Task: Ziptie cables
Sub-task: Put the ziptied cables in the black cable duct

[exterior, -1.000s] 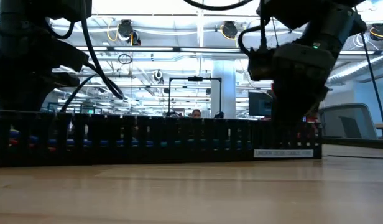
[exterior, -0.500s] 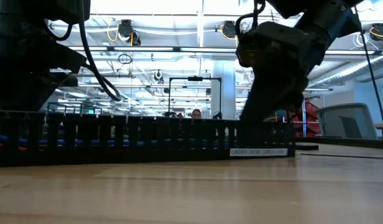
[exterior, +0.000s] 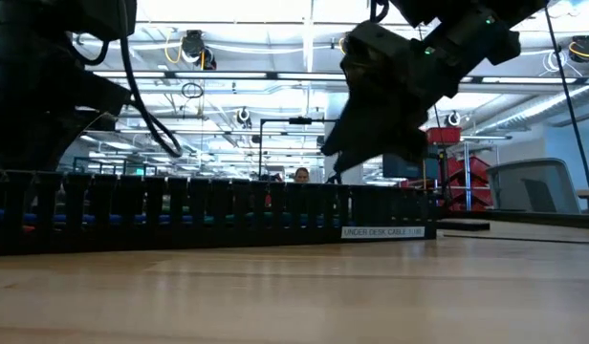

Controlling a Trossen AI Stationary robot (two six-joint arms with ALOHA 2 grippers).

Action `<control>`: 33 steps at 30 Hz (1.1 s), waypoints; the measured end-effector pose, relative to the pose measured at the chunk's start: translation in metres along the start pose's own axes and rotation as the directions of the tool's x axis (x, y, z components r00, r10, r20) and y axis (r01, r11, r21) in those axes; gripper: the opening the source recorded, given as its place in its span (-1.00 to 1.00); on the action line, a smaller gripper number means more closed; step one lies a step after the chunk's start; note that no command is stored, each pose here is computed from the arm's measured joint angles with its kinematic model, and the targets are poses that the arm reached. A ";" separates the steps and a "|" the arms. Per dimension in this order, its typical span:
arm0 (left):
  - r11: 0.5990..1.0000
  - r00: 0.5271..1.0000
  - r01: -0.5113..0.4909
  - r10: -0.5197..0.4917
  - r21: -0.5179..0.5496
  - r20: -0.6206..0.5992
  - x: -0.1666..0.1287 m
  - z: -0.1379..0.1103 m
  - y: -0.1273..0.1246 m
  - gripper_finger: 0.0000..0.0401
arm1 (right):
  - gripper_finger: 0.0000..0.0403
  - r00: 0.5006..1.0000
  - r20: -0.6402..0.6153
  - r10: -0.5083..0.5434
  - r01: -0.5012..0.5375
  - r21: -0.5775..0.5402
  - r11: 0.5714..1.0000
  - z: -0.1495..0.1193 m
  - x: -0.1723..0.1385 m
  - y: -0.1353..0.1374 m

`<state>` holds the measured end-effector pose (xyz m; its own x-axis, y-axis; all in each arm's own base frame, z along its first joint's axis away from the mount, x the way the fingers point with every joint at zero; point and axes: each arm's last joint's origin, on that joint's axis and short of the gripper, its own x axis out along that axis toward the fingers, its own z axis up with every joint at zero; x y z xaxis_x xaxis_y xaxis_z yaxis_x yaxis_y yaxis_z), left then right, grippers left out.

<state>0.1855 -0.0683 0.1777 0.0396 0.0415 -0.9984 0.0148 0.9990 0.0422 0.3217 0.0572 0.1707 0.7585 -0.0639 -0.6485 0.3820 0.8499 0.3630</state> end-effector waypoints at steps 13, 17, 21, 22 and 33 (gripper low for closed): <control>0.846 0.907 0.293 -0.098 -0.446 0.411 -0.046 -0.019 -0.033 -0.73 | -0.05 0.986 -0.013 -0.165 0.163 -0.094 0.982 0.026 -0.039 -0.032; 0.778 0.896 0.343 -0.103 -0.527 0.431 -0.045 -0.031 -0.055 -0.73 | -0.05 0.963 -0.113 -0.244 0.229 -0.133 0.964 0.018 -0.042 -0.041; 0.746 0.932 0.325 -0.149 -0.581 0.331 -0.031 -0.042 -0.082 -0.75 | -0.05 0.949 -0.161 -0.273 0.243 -0.179 0.953 0.012 -0.043 -0.043; 0.741 0.938 0.319 -0.157 -0.591 0.309 -0.028 -0.046 -0.087 -0.78 | -0.05 0.948 -0.164 -0.272 0.242 -0.182 0.953 0.011 -0.043 -0.042; 0.768 0.969 0.242 -0.161 -0.594 0.187 -0.007 -0.055 -0.111 -0.99 | -0.05 0.933 -0.206 -0.296 0.242 -0.250 0.937 0.004 -0.046 -0.041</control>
<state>0.1284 -0.1784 0.1780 0.2226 -0.1232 -0.9671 -0.5721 0.7867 -0.2319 0.2737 0.0235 0.1884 0.4859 -0.2037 -0.8499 0.4100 0.9119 0.0159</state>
